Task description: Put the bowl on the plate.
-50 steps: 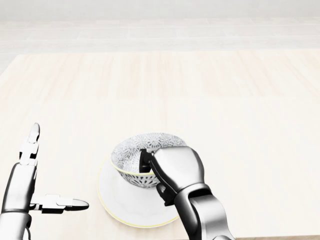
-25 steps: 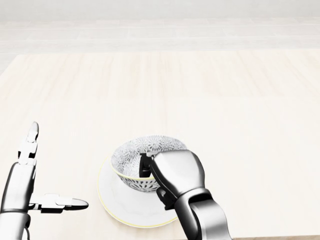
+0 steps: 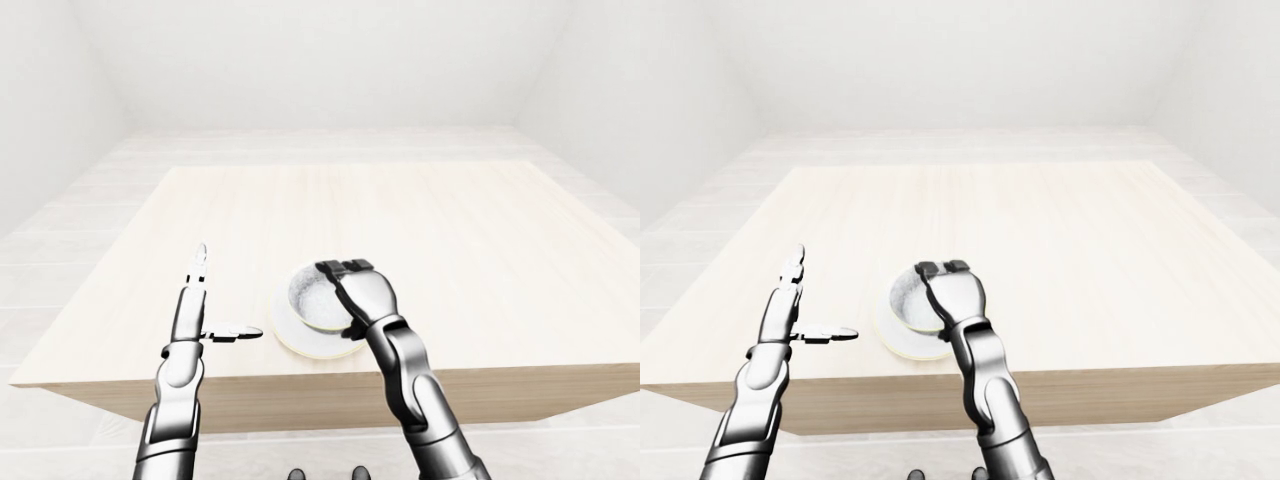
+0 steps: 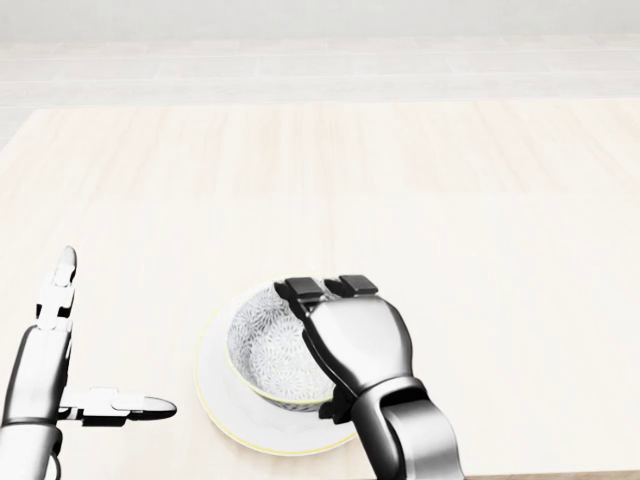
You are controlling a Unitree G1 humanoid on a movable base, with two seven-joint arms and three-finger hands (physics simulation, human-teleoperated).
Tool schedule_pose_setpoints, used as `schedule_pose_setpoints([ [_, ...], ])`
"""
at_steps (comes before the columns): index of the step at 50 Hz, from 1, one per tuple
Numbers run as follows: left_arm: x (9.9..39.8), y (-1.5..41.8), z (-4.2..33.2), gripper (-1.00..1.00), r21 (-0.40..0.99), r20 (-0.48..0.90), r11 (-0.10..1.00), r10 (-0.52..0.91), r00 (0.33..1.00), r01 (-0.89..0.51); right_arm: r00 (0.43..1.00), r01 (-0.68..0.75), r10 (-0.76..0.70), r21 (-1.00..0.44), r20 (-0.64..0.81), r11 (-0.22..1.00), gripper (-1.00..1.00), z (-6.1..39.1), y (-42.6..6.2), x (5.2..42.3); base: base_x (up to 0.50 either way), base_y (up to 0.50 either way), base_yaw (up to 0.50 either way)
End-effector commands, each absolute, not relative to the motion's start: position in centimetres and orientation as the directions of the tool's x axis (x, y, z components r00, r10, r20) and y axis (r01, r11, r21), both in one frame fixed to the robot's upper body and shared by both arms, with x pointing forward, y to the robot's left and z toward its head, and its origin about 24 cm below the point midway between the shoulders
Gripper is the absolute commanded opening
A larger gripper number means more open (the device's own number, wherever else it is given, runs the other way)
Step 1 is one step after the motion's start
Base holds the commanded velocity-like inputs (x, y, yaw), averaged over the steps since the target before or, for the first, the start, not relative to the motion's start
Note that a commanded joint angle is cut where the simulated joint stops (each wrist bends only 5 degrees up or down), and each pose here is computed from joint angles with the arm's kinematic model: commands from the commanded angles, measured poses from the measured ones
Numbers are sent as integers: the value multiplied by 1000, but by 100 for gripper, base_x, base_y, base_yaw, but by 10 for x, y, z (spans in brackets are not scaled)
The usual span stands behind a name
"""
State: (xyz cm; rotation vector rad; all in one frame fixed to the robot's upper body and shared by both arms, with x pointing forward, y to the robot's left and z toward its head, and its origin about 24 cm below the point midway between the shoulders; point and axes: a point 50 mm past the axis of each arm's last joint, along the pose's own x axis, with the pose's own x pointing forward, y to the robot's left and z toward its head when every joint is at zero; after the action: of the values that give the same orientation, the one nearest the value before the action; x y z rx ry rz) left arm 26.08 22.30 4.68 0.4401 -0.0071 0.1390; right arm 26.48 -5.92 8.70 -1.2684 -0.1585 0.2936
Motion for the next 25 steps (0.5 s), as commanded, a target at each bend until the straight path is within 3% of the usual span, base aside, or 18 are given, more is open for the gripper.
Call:
schedule_pose_setpoints([
  [1, 262, 224, 45, 100, 426, 31, 894, 140, 990, -139, 953, -121, 300, -955, -36, 270, 58, 89, -60, 265, 0, 0, 0],
  [16, 262, 223, 44, 100, 427, 27, 894, 139, 990, -137, 954, -113, 298, -955, -27, 273, 72, 93, -62, 265, 0, 0, 0],
  [19, 262, 223, 42, 100, 430, 19, 892, 145, 989, -139, 953, -109, 301, -954, -20, 281, 97, 99, -64, 263, 0, 0, 0],
  [25, 262, 223, 42, 100, 428, 20, 893, 142, 990, -137, 951, -112, 309, -952, -19, 286, 100, 110, -68, 261, 0, 0, 0],
])
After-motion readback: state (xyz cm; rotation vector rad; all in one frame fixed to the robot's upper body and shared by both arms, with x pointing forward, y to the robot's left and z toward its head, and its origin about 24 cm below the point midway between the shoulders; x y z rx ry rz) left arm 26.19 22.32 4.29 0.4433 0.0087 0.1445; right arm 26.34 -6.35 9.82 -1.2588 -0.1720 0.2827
